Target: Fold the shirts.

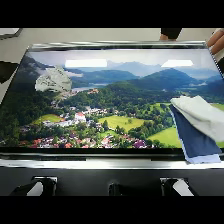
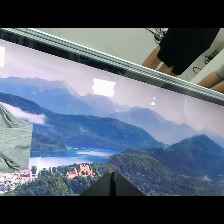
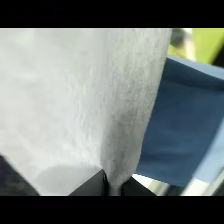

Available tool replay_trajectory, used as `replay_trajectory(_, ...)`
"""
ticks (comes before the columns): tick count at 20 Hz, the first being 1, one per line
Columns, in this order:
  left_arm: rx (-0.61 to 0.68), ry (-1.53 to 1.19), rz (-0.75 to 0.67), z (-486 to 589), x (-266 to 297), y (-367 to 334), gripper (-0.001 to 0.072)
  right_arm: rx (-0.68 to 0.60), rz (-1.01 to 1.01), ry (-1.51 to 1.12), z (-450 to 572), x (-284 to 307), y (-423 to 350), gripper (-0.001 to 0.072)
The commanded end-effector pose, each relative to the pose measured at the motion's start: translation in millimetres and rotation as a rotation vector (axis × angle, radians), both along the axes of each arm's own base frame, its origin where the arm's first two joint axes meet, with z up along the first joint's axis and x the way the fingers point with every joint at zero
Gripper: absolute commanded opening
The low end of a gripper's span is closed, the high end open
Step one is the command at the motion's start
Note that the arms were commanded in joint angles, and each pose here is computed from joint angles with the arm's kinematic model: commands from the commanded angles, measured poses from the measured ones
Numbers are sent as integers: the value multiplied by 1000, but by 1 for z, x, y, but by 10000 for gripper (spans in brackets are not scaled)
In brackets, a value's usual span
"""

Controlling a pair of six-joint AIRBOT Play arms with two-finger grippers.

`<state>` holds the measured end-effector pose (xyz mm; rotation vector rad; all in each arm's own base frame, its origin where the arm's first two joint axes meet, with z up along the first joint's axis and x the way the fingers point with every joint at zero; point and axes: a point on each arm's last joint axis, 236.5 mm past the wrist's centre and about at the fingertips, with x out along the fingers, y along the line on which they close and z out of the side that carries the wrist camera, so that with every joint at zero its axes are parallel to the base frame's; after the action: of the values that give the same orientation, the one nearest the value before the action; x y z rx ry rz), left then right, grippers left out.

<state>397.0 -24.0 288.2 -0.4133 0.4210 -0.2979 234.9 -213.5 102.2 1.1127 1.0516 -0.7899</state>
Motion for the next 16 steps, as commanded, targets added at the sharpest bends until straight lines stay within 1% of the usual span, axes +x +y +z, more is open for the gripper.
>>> replay_trajectory(1, 0, 0, -1, 0, 0, 0, 36, 61, -12, 205, -73, -49, 22, 55)
replay_trajectory(4, 1, 21, -21, -4, -4, -4, 36, 105, -10, 281, -113, -70, 36, 56)
replay_trajectory(5, 1, 34, -34, -7, -6, -7, 36, 88, -10, 300, -116, -74, 32, 77)
replay_trajectory(6, 2, 46, -51, -10, -8, -12, 36, 57, -12, 308, -115, -76, 25, 280)
replay_trajectory(7, 3, 52, -67, -11, -9, -17, 36, 20, -5, 301, -112, -75, 16, 509)
replay_trajectory(8, 3, 50, -79, -10, -10, -22, 36, -24, 33, 280, -103, -69, 7, 565)
replay_trajectory(9, 2, 43, -87, -9, -10, -26, 35, -91, 56, 236, -87, -57, -8, 567)
replay_trajectory(10, 2, 30, -93, -5, -9, -30, 36, -197, 67, 161, -58, -38, -31, 569)
replay_trajectory(12, 23, -36, -73, 14, -2, -31, 34, -465, 76, -95, 34, 17, -77, 565)
replay_trajectory(13, 93, -63, -45, 19, 5, -25, 32, -593, 138, -265, 94, 51, -80, 558)
replay_trajectory(15, 281, 48, 62, -8, 29, -2, 32, -804, 308, -487, 181, 109, -50, 557)
replay_trajectory(16, 389, 135, 94, -34, 42, 5, 32, -837, 410, -555, 199, 137, -14, 557)
